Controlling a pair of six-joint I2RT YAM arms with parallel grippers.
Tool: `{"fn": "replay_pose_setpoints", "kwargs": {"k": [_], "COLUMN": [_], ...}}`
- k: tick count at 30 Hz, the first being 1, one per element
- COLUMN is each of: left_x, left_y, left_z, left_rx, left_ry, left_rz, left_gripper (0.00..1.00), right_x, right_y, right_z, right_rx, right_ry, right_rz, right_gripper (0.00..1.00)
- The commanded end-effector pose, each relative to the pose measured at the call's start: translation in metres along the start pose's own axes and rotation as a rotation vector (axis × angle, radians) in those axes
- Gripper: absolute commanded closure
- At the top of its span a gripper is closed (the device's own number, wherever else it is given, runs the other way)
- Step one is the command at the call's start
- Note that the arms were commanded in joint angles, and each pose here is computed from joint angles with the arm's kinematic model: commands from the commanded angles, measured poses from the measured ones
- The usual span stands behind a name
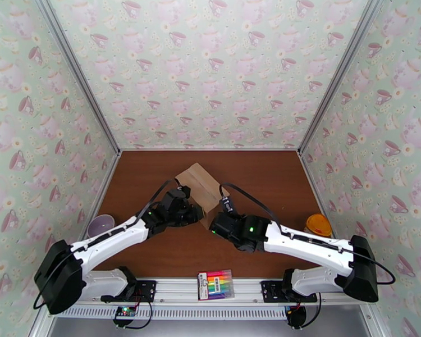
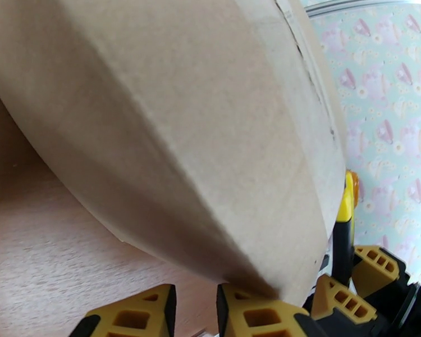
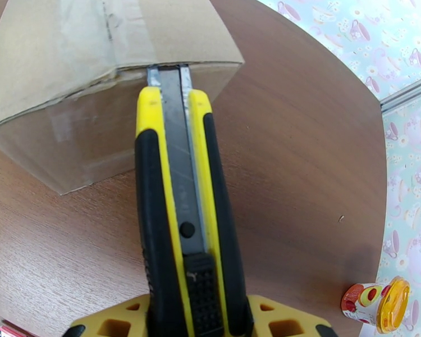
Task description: Unpack the express box
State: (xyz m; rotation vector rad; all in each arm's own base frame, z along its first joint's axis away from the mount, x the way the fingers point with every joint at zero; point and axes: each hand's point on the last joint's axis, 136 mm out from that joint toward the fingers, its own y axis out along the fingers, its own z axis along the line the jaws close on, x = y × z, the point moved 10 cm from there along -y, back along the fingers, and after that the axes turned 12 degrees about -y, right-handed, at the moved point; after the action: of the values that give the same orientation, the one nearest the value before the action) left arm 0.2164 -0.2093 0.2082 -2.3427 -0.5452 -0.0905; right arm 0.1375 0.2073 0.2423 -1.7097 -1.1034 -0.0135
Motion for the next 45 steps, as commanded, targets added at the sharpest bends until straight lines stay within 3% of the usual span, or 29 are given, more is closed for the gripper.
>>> {"fn": "replay_pose_setpoints", "kwargs": {"k": [1,45], "left_x": [0.004,0.019], "left_y": [0.007,0.013], "left_z": [-0.005,-0.025], "left_rx": [-0.044,-0.068], "left_ry": [-0.026,-0.012], "left_rz": [-0.035,-0.090], "left_gripper": [0.71,0.71], "right_x": [0.011,0.018], "right_y": [-0.007,-0.013], "right_z": [0.004,0.027], "right_rx": [0.022,0.016], "right_ry": [-0.007,-0.076], "right_rz": [-0.034,-0.057], "right_gripper": [1.00,1.00]}}
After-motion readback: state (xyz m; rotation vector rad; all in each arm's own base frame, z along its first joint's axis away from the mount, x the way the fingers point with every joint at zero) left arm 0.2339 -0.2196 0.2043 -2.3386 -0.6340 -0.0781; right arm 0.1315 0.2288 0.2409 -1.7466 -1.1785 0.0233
